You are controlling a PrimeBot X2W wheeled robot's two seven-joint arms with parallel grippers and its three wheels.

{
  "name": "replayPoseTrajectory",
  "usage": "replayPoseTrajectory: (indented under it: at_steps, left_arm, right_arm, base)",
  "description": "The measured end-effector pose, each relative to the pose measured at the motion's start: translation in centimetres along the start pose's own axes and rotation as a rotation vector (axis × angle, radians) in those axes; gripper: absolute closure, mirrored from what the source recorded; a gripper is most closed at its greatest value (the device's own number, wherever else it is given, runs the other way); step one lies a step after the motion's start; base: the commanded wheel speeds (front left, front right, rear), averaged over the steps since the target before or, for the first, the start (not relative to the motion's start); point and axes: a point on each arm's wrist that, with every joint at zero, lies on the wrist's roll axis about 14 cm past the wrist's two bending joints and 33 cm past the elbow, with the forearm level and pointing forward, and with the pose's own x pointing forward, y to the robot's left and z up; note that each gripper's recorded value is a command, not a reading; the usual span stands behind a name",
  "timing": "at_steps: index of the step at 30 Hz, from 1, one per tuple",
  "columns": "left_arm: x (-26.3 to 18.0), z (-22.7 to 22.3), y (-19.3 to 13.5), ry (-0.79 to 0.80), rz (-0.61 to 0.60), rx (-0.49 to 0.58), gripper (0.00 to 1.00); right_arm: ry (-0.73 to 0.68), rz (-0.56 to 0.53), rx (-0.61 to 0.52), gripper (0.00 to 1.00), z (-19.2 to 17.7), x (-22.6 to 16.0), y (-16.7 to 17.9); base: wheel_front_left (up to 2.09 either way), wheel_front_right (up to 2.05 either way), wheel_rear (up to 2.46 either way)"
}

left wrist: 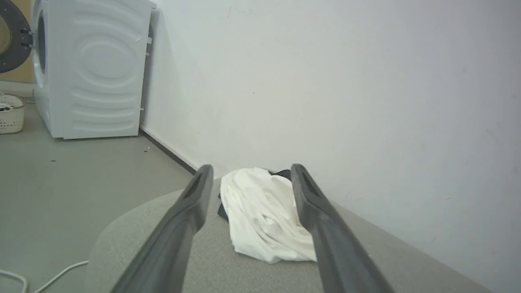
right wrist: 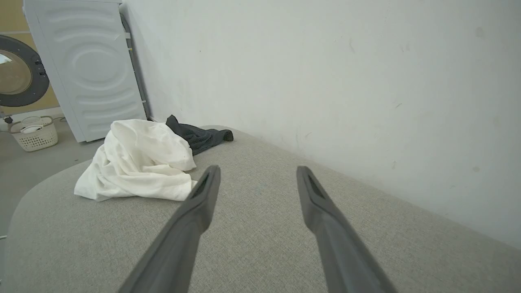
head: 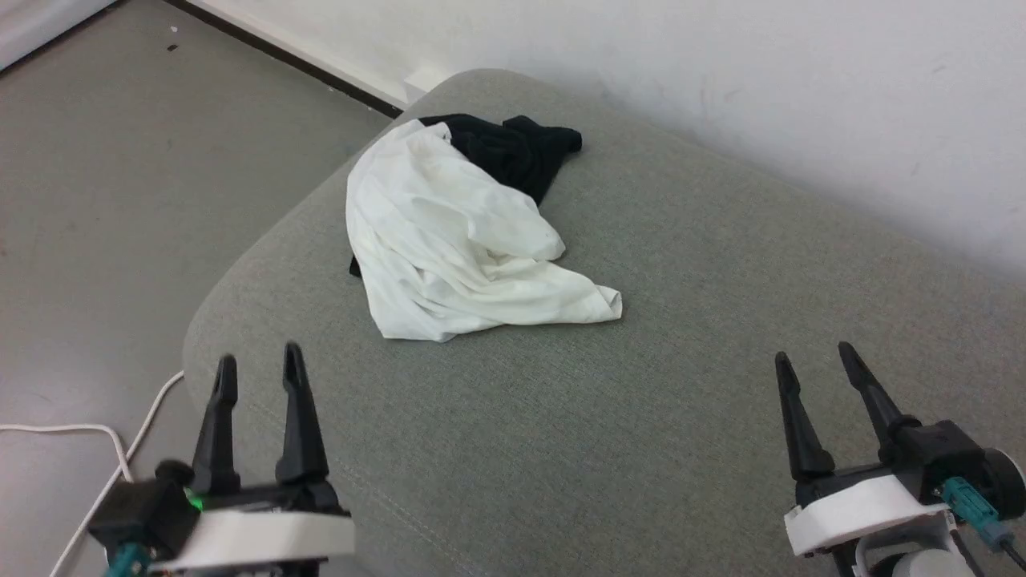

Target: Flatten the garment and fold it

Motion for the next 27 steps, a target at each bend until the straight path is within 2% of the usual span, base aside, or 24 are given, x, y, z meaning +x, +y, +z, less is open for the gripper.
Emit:
replayPoseTrajectory:
  at_steps: [5, 13, 14, 18, 23, 27]
  left_arm:
    - [5.2, 4.8, -3.9, -0.092, -0.156, 0.032, 0.0]
    - [14.2, 9.2, -7.8, -0.078, -0.295, 0.243, 0.0]
    - [15.3, 9.5, -8.2, -0.072, -0.302, 0.245, 0.0]
    - [19.4, 8.1, -8.9, 0.047, -0.306, 0.275, 0.0]
    - [22.9, 4.7, -9.0, 0.22, -0.314, 0.369, 0.0]
    - [24.8, 1.9, -9.7, 0.346, -0.317, 0.373, 0.0]
  right_arm:
    - [-0.003, -0.03, -0.004, 0.0, 0.0, 0.4, -1.4]
    - [0.008, -0.082, -0.018, 0.0, -0.4, 0.2, -3.6]
    - [0.01, -0.089, -0.019, 0.0, -0.5, 0.2, -3.9]
    - [0.022, -0.112, -0.026, 0.0, -0.8, 0.0, -4.9]
    - [0.026, -0.143, -0.031, 0.0, -0.8, -0.2, -6.2]
    - [0.043, -0.165, -0.04, 0.0, -1.3, -0.4, -7.2]
  base:
    - [0.0, 0.0, 0.0]
    - [0.0, 0.0, 0.0]
    - [0.0, 0.0, 0.0]
    - [0.0, 0.0, 0.0]
    - [0.0, 0.0, 0.0]
    - [0.0, 0.0, 0.0]
